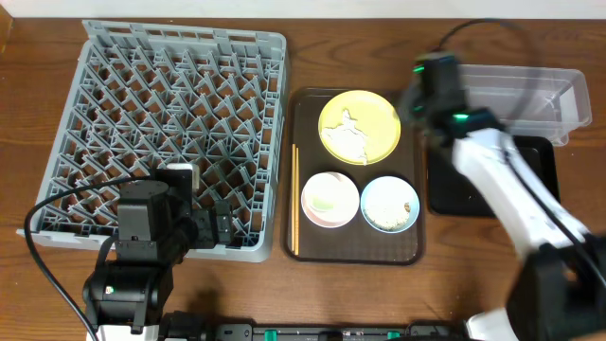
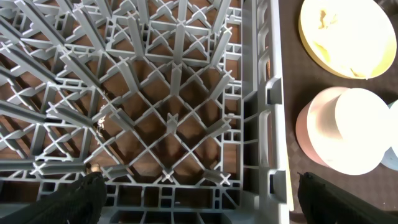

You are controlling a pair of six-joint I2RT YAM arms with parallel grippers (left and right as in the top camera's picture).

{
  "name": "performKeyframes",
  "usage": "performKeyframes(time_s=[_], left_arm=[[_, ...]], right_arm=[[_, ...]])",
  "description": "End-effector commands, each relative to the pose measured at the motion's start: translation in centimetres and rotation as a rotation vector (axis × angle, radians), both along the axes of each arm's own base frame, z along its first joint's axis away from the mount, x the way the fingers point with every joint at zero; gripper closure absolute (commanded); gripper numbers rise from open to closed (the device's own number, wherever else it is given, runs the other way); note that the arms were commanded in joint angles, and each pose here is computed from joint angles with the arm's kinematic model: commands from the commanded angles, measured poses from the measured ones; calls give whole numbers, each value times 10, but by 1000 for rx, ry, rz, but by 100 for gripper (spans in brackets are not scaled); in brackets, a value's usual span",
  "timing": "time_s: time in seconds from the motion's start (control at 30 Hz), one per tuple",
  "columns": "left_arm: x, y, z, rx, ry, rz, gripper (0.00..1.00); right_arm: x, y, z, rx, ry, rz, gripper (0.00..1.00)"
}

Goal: Sort waste into correct bins and load items into the dishwasher
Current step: 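Carry the wrapper right and drop it into the clear bin, then return the right gripper to the plate and grasp the white tissue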

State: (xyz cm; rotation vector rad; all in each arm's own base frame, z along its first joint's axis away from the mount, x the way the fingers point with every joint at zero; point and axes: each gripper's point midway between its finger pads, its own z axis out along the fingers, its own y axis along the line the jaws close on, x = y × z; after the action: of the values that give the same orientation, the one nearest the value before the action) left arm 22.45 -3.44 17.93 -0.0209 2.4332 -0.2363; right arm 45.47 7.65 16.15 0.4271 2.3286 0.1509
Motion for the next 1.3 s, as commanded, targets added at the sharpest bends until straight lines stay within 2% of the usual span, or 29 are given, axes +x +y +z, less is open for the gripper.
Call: performKeyframes(time_s=[0.0,0.1,0.23,0.5,0.57,0.63,0.67,0.7,0.87,0.97,1.03,1.13,1.2,1.27], left_arm=[[2,-2,8,-14,-18,-2,2],[2,-2,8,-14,-18,-2,2],[2,-2,8,-14,-18,-2,2],[2,-2,8,-14,-19,-2,2],[2,-2,8,-14,-18,-2,2],[2,-2,8,-14,-18,-2,2],[2,-2,8,-14,-18,-2,2],[2,-2,8,-14,-18,-2,2],[2,-2,8,-14,-19,-2,2],[2,-2,8,-14,-19,-2,2],[2,-2,8,-14,-19,-2,2],[2,-2,8,-14,-19,-2,2],[2,-2,8,-14,-19,-2,2],[2,-2,8,-14,-19,-2,1]], right_arm=[[2,-69,37,22,-111,-315,99],[0,-108,38,77,-133,-484,99],[-2,-144,26,125,-126,-619,99],[4,-169,-11,140,-65,-680,98],[6,-169,-17,143,-55,-678,86],[7,-169,-20,142,-51,-679,58],[8,-169,-19,143,-57,-677,49],[10,-169,-17,139,-64,-668,47],[25,-151,5,84,-106,-437,40],[29,-130,21,84,-126,-280,45],[30,-97,33,93,-140,-75,47],[16,-24,36,98,-122,321,41],[1,6,25,83,-74,456,40],[-10,27,10,51,-14,518,37]])
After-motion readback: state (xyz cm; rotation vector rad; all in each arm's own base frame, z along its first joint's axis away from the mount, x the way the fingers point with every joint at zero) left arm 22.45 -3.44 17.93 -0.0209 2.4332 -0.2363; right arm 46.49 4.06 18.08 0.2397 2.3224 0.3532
